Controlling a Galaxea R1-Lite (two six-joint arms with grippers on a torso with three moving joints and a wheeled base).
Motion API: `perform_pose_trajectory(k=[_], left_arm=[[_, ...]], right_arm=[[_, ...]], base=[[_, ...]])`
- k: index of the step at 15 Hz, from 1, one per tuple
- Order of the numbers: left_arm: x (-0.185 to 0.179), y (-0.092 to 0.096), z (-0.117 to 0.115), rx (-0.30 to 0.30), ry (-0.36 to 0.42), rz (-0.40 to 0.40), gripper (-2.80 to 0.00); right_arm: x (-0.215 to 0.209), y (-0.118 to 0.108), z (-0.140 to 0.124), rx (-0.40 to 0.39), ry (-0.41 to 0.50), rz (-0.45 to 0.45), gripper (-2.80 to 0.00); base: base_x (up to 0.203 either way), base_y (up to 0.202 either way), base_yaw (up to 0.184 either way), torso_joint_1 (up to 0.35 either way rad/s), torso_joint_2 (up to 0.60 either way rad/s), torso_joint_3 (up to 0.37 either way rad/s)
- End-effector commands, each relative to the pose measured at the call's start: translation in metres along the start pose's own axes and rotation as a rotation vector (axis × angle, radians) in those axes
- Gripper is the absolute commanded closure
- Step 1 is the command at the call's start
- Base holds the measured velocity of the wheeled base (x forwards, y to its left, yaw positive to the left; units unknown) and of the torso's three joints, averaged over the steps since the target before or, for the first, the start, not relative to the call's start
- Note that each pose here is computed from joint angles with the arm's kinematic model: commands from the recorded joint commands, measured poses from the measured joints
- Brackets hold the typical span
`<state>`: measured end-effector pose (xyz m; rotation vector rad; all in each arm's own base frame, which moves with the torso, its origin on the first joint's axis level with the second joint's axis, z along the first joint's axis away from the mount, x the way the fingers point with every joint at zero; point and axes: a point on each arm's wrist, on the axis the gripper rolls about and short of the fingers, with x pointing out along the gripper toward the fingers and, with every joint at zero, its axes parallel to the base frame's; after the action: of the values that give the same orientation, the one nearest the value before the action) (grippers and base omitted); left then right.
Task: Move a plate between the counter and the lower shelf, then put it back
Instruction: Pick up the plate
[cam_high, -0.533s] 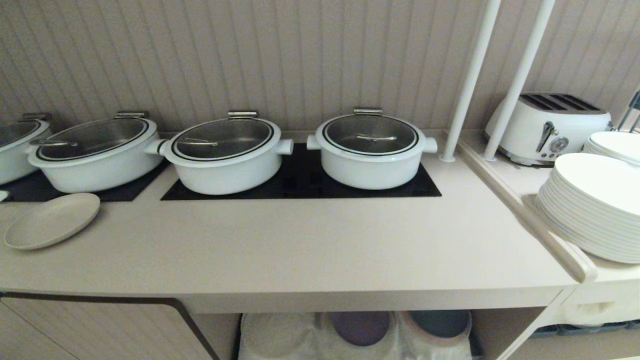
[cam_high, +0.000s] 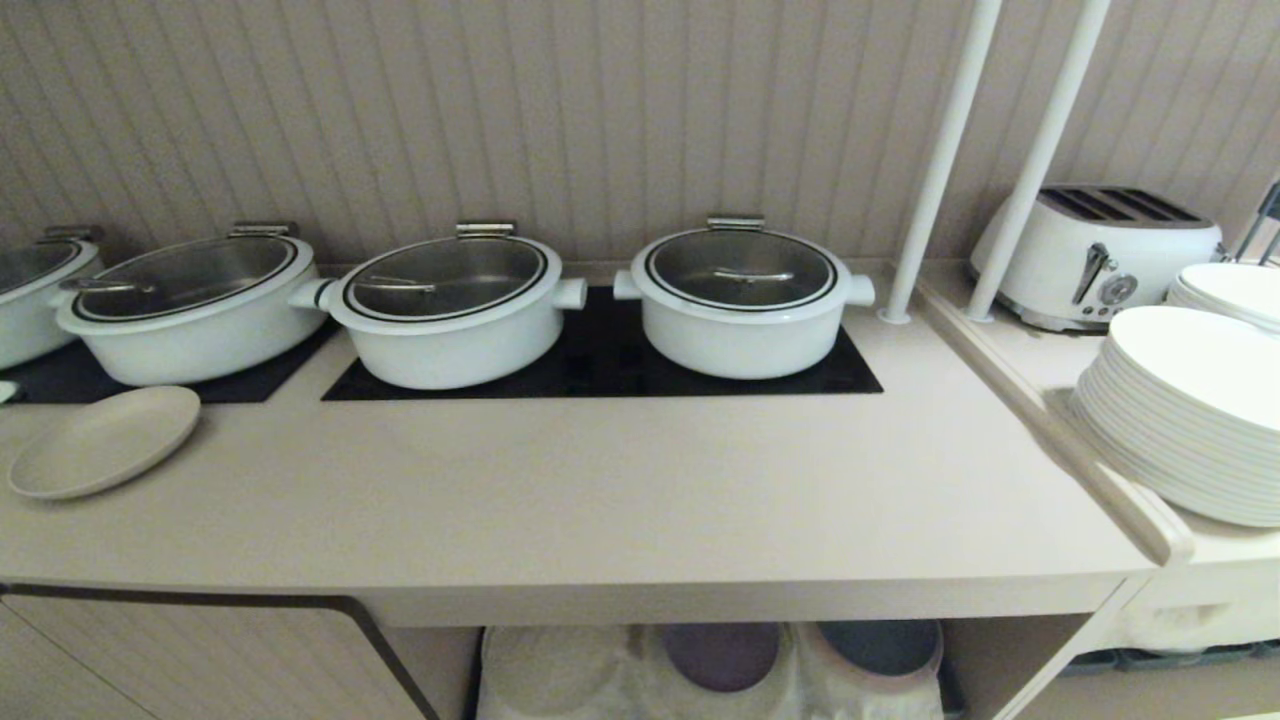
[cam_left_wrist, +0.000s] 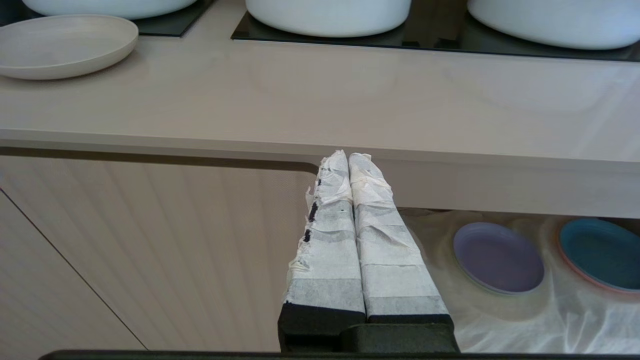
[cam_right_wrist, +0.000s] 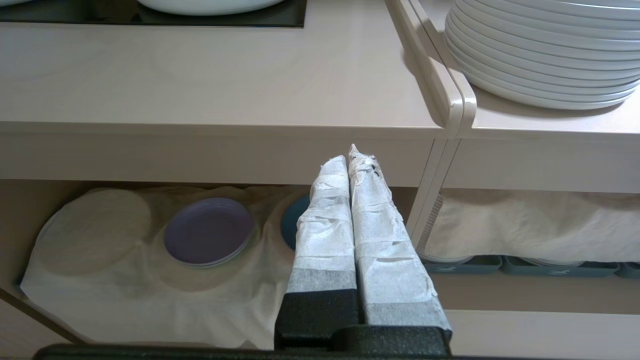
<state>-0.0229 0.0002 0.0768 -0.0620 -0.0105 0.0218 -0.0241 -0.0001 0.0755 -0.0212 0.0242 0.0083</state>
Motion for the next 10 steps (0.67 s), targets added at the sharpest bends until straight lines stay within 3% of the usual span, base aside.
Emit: perform_pose_trajectory(k=[1, 10], left_arm=[[0.0001, 0.0000, -0.0001, -0.001, 0.002, 0.003, 0.00], [0.0001, 0.0001, -0.0001, 0.001, 0.002, 0.004, 0.00]], right_arm=[[0.0001, 0.0000, 0.0000, -0.001, 0.002, 0.000, 0.00], [0.0001, -0.0001, 0.0001, -0.005, 0.000, -0.002, 0.00]], base=[[0.000, 0.000, 0.000, 0.000, 0.00, 0.000], [0.000, 0.000, 0.000, 0.000, 0.00, 0.000]])
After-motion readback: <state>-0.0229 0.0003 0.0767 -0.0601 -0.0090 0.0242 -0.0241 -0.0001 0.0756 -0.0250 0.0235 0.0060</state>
